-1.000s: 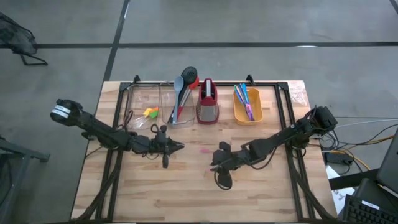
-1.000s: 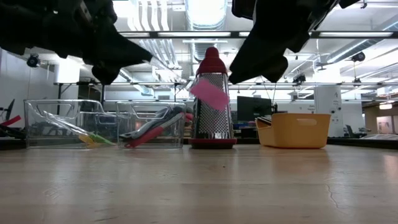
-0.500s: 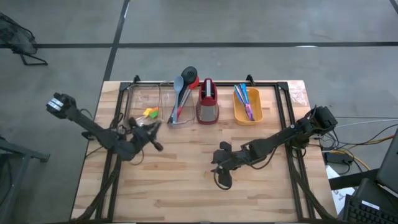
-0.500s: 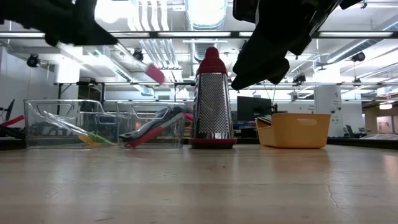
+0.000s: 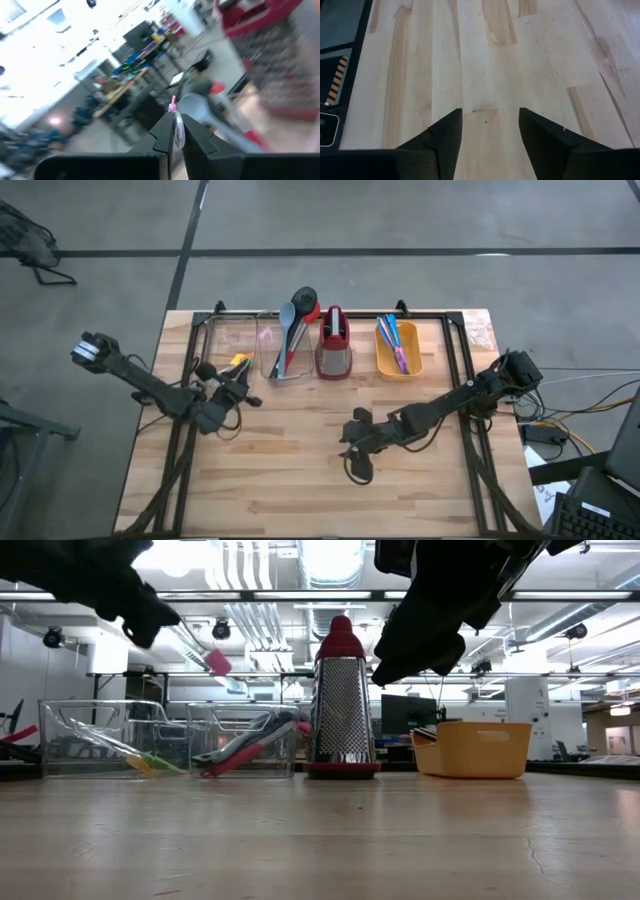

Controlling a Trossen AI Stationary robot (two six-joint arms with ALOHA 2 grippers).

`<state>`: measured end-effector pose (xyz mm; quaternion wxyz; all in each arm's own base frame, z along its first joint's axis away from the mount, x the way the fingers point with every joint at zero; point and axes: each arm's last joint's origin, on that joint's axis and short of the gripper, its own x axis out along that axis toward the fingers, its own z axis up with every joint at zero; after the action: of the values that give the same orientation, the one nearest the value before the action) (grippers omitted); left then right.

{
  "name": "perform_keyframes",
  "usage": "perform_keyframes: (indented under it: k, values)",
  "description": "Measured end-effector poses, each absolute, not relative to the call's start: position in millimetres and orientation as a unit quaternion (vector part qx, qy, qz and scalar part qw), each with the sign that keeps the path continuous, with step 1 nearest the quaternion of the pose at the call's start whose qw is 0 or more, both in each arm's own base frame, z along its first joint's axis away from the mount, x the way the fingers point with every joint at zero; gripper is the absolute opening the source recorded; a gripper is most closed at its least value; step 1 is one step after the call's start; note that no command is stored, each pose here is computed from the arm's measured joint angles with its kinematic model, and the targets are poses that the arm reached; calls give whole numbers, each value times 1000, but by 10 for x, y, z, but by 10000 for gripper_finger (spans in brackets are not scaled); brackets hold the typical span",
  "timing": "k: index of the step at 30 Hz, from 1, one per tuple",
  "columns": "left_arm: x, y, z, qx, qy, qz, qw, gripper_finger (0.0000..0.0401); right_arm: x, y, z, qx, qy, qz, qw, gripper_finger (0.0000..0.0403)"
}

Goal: Pick & Place Kitchen Items
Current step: Put the pink spatula into the left transparent bin

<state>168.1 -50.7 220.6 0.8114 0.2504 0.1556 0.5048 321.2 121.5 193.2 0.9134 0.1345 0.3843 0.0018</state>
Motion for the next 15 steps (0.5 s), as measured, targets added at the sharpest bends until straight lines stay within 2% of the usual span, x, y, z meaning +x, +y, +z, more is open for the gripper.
perform_keyframes:
  k: [10,15]
  values:
    - [1709,-89,2072,302,241,576,720,28,3213,1215,1933,134,384,2,914,161]
    - [1652,41,1913,257,221,611,715,29,3212,1217,1933,134,384,2,914,144]
